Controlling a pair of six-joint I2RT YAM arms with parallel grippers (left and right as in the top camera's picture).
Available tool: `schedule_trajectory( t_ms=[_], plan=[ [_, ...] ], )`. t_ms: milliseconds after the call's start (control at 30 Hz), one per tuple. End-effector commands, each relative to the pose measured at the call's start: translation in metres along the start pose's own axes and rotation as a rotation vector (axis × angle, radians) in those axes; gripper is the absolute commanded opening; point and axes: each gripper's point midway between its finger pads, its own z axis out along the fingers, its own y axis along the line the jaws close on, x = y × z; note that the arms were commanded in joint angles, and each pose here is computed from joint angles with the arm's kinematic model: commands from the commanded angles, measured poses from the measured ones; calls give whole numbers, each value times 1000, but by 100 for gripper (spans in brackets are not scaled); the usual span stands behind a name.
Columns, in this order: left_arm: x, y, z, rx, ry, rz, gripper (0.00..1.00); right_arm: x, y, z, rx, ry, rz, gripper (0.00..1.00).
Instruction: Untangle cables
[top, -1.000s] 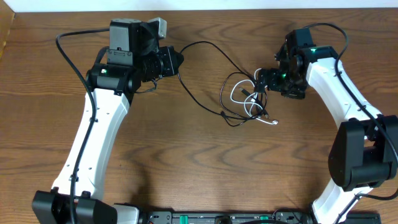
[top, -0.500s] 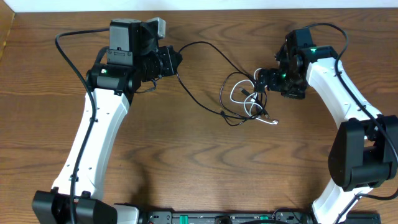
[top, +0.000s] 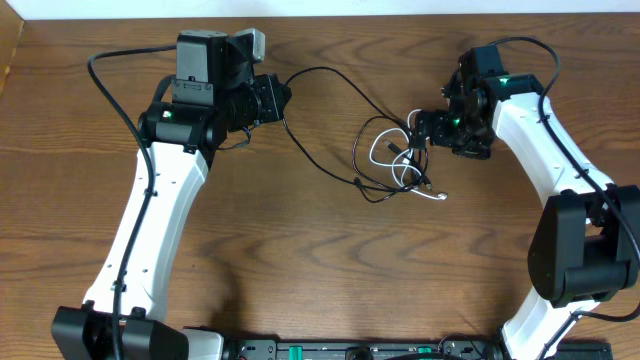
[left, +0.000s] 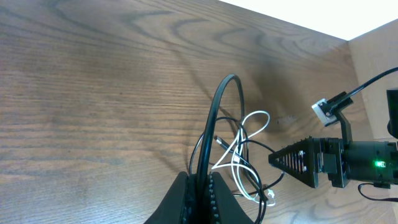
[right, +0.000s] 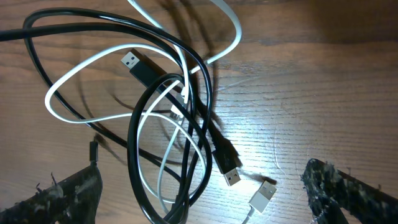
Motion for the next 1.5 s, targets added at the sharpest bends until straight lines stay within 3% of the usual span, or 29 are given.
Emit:
schedule_trajectory(
  t_ms=[0,1200,1467],
  plan=[
    [-7,-3,-8,-1,-33,32,7,1,1,3,-4,8,-9,99],
    [-7,-3,-8,0,-35,32,8,1,1,3,-4,8,-8,99],
    [21,-17,3,12,58,32,7,1,1,3,-4,8,-9,99]
  ],
)
